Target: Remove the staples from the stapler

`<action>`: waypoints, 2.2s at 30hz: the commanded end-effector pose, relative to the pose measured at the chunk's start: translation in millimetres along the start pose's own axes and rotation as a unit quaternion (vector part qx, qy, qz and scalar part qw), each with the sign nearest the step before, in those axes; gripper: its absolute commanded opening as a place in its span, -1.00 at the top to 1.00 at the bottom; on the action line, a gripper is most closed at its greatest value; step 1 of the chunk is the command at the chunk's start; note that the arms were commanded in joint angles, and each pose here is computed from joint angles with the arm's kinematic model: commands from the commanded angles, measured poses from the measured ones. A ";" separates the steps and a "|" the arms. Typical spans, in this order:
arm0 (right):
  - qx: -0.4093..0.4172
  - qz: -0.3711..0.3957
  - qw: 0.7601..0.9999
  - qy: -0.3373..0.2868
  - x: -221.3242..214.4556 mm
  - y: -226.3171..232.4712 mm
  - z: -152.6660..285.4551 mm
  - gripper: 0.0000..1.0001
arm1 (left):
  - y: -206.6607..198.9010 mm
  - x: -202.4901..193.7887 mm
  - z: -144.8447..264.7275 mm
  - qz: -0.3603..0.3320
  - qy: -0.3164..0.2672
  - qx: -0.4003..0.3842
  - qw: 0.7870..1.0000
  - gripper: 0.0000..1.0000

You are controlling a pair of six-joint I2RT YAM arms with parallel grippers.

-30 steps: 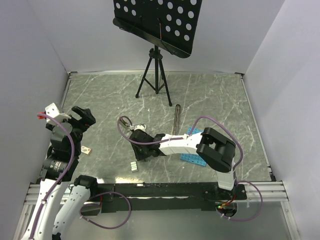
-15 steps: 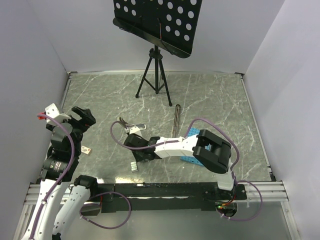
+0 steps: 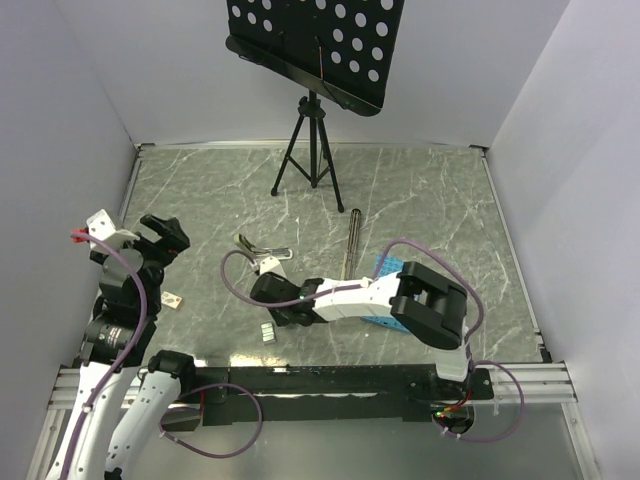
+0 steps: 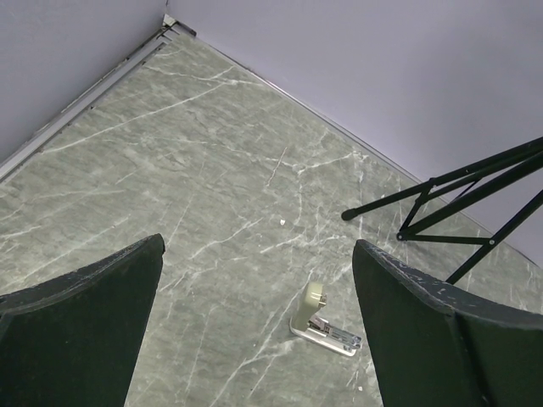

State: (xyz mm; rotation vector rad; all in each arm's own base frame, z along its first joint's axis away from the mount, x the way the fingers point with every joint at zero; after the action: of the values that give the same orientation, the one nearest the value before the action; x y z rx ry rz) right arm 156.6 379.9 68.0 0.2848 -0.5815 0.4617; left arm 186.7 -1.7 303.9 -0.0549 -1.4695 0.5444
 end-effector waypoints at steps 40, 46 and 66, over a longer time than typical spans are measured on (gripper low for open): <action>0.260 0.409 0.873 -0.063 24.3 37.1 33.2 0.66 | 18.7 28.0 28.8 0.058 -0.105 0.008 0.993 -0.93; 0.262 0.426 0.865 -0.046 16.6 37.2 28.3 0.66 | 18.6 27.9 28.0 0.057 -0.104 0.011 0.993 -0.94; 0.248 0.445 0.860 -0.027 5.8 37.3 18.4 0.66 | 17.9 26.9 27.3 0.056 -0.102 0.008 0.993 -0.94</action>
State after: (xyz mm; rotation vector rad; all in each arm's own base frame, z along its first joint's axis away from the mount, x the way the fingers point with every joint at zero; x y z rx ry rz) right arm 132.6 395.5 89.8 0.5258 -0.6039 1.4961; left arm 153.7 14.8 320.5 -0.0650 -1.6391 0.6460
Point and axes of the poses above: each gripper's point midway between its finger pads, its own z axis back along the fingers, its own y axis along the line the jaws close on, x = y × z, the point moved 6 cm from there along z, back along the fingers, and after that the axes turned 6 degrees about -z, right-handed, at the moved point
